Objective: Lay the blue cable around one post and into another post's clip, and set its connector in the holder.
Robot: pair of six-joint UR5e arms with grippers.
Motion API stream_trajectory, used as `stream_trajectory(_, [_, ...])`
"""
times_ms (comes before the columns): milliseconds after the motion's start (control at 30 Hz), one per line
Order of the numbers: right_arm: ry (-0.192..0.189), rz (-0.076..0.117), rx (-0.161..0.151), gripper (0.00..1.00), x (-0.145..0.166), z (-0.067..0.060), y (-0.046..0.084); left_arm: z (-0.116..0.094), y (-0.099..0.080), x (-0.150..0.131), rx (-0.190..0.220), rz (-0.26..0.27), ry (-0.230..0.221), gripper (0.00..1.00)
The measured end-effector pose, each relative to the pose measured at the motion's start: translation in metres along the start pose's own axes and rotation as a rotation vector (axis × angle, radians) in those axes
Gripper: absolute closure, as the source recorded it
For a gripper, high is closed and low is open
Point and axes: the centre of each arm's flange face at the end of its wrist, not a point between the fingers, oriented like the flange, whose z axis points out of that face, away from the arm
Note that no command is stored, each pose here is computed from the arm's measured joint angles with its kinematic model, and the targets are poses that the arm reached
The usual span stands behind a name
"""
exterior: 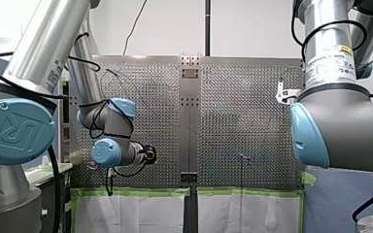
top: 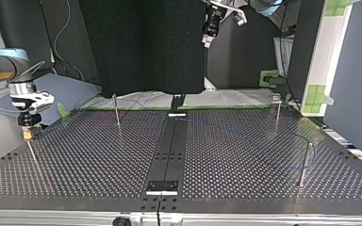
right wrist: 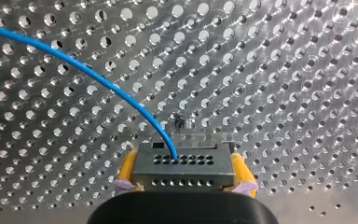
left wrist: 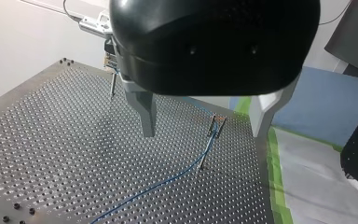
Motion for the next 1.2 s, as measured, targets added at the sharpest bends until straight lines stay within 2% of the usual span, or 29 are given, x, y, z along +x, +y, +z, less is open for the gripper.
stream_trajectory(867, [0.009, 0.005, -0.004, 0.35, 0.0018, 0.0008, 0.0005, 0.0001, 0.0001, 0.0000, -0.002, 0.001, 0.000, 0.00])
stream_trajectory(1067, [0.010, 0.005, -0.004, 0.29, 0.0018, 0.0010, 0.0006, 0.0001, 0.0002, -0.0001, -0.002, 0.001, -0.001, 0.00])
stream_trajectory(1100, [0.010, 0.005, -0.004, 0.24, 0.0018, 0.0010, 0.0006, 0.0002, 0.0003, -0.0002, -0.002, 0.001, -0.001, 0.00])
stream_trajectory(1200, [0.009, 0.005, -0.005, 0.17, 0.0011, 0.0009, 0.0008, 0.0003, 0.0003, -0.0002, -0.002, 0.001, -0.001, 0.00])
